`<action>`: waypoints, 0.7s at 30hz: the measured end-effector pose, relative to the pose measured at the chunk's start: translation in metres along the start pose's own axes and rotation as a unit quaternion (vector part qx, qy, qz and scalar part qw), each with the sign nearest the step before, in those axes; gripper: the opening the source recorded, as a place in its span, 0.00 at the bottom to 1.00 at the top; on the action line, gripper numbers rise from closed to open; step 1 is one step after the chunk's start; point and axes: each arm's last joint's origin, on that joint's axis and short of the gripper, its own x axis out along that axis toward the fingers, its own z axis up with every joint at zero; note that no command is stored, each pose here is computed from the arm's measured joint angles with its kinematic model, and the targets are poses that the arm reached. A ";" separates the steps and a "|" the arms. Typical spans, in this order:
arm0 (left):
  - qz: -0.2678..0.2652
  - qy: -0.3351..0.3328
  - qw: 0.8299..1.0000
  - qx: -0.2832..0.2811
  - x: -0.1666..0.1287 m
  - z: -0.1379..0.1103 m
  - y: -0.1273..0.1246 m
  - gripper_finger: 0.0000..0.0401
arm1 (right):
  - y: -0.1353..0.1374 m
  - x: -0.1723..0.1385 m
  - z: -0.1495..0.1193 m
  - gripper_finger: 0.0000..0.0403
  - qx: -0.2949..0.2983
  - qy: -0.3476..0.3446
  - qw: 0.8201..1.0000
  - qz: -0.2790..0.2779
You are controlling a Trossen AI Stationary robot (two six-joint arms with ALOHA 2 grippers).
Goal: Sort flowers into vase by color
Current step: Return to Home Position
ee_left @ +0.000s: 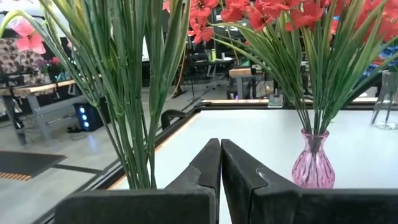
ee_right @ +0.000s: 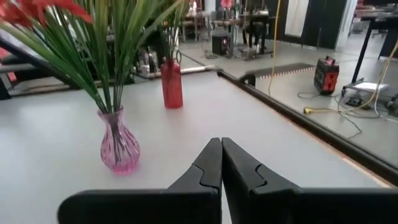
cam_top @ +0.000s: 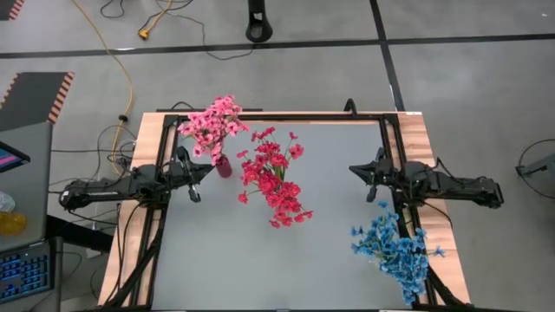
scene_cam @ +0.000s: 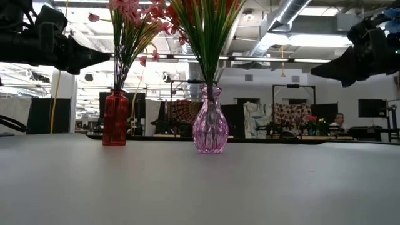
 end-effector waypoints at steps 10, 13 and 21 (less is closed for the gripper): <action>0.000 0.000 1.000 -0.001 0.000 0.000 0.000 0.00 | 0.002 0.005 -0.003 0.08 -0.038 -0.060 0.997 0.021; 0.000 0.000 1.000 0.004 0.000 0.000 0.000 0.00 | 0.000 0.005 -0.003 0.09 -0.038 -0.060 0.997 0.013; 0.001 0.000 0.999 0.038 0.000 0.000 0.000 0.00 | -0.005 0.006 -0.003 0.09 0.007 -0.060 0.998 -0.012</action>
